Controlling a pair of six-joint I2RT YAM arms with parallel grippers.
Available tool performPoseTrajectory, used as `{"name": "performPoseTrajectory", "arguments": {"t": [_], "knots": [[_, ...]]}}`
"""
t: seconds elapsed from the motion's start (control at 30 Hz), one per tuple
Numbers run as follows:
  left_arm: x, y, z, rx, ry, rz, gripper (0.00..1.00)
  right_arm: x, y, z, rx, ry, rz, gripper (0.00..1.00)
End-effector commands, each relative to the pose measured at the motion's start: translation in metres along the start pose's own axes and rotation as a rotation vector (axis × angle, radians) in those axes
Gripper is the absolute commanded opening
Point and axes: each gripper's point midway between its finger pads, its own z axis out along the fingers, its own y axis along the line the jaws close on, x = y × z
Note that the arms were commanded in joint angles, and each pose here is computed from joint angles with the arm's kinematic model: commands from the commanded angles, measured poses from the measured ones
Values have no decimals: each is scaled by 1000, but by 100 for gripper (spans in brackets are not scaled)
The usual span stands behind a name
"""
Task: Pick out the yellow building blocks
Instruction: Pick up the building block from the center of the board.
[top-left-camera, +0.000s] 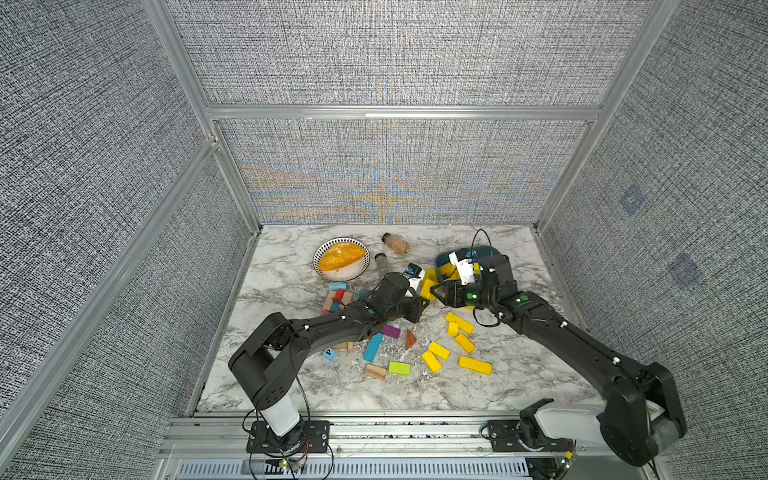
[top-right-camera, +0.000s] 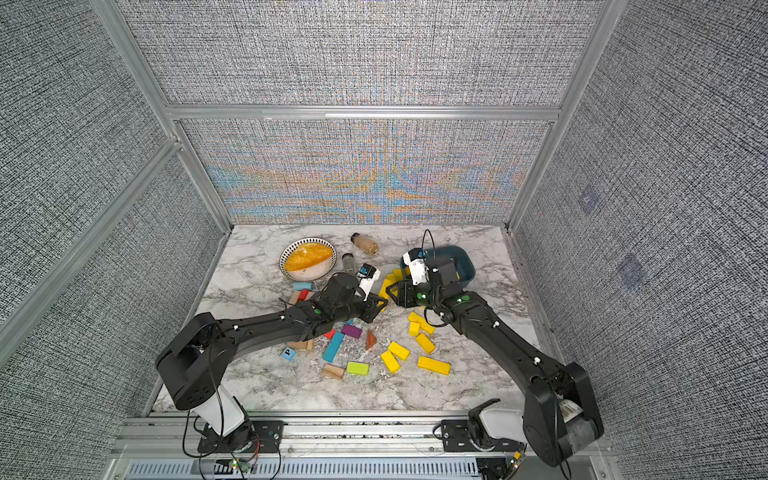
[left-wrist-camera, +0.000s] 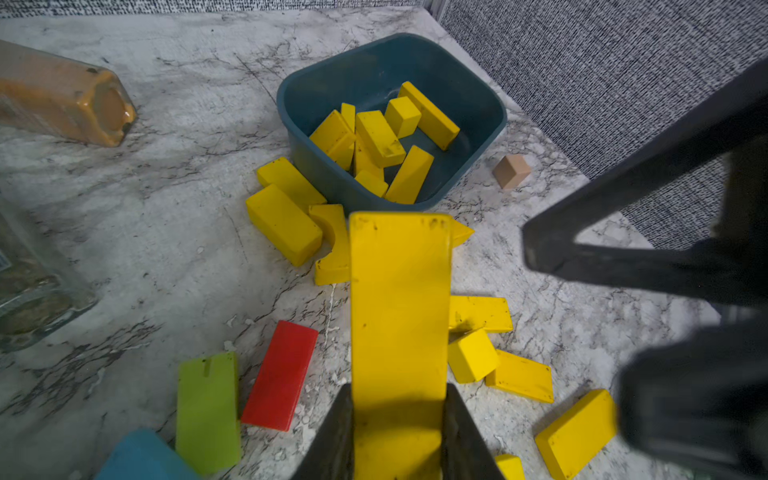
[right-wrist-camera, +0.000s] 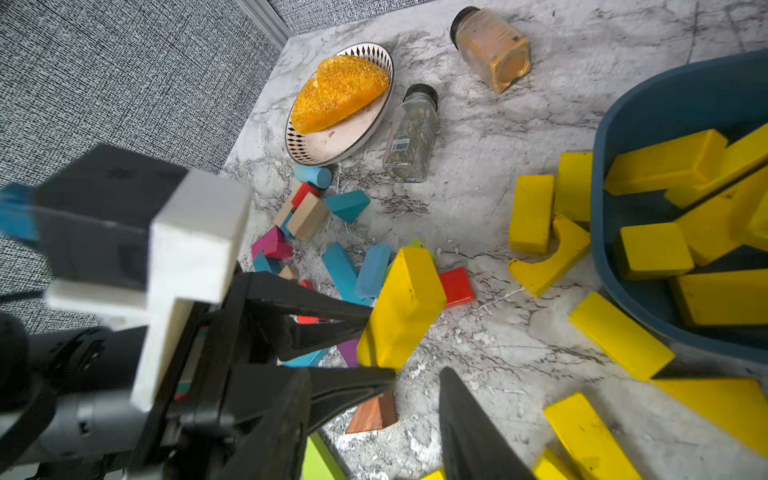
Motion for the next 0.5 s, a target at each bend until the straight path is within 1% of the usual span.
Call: {"name": "performPoseTrajectory", "arguments": {"t": [0.0,0.17,0.3,0.37,0.43,0.47], "knots": [[-20,-14,-4,60,-92,-3,11,-4,-3,5,21,-19,12,50],[-19,-18,-6,87,-114,-8,11,2,-8,10,32,1,28,48],[-20,-25,-9,115,-123,0,11,5,-5,16,-1,12,38,43],[-21,-27,-12,123,-133,6,11,3,-4,18,-13,14,39,39],[-22,-28,-14,124,-138,10,12,4,-4,20,-17,19,40,32],[-22,-28,-15,125,-138,13,12,4,-4,21,-16,17,43,26]]}}
